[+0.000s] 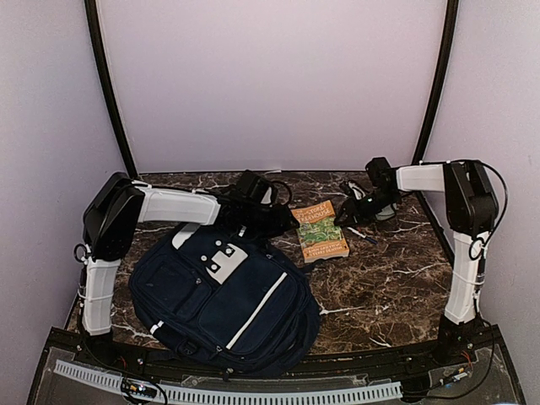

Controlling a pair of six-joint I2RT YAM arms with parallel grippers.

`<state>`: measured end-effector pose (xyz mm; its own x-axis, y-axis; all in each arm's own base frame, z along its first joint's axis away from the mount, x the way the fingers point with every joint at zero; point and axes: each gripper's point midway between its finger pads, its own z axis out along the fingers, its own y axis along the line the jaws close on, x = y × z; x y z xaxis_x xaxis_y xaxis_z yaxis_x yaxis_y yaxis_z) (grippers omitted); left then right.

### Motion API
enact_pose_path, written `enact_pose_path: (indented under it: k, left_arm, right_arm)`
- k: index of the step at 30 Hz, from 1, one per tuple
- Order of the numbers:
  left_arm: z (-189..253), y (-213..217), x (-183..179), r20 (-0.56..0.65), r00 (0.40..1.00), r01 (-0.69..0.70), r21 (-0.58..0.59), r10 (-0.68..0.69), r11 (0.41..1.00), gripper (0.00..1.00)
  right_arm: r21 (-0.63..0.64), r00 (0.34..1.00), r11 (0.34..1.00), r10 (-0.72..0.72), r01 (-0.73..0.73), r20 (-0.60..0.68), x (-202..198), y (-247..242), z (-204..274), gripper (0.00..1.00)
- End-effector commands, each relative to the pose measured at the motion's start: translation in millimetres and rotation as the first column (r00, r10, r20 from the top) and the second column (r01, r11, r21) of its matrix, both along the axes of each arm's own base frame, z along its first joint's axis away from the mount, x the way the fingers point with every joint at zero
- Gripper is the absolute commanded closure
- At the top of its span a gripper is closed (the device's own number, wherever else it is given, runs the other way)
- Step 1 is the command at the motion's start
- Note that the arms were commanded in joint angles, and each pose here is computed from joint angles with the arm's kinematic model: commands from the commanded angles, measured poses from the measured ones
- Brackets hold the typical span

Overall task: Pack the student bag
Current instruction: Pick up the book at the center of the board.

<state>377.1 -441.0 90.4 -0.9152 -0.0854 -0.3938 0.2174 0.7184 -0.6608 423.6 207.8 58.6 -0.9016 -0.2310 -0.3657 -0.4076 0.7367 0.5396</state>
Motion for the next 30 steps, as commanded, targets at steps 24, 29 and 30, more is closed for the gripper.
enact_pose_path:
  k: [24,29,30]
  left_arm:
    - [-55,-30,25,-0.231,0.967,-0.131,-0.078,0.110,0.988,0.38]
    - [-60,-42,22,-0.278,0.957,-0.131,-0.141,0.088,0.981,0.38]
    - [-59,-45,23,-0.277,0.957,-0.130,-0.159,0.082,0.979,0.39]
  right_arm:
    - [-0.243,0.975,0.970,-0.084,0.032,-0.205,-32,-28,-101,1.00]
    - [-0.260,0.963,0.966,-0.070,0.001,-0.259,-45,-29,-116,1.00]
    - [-0.259,0.958,0.966,-0.065,-0.009,-0.278,-50,-29,-121,1.00]
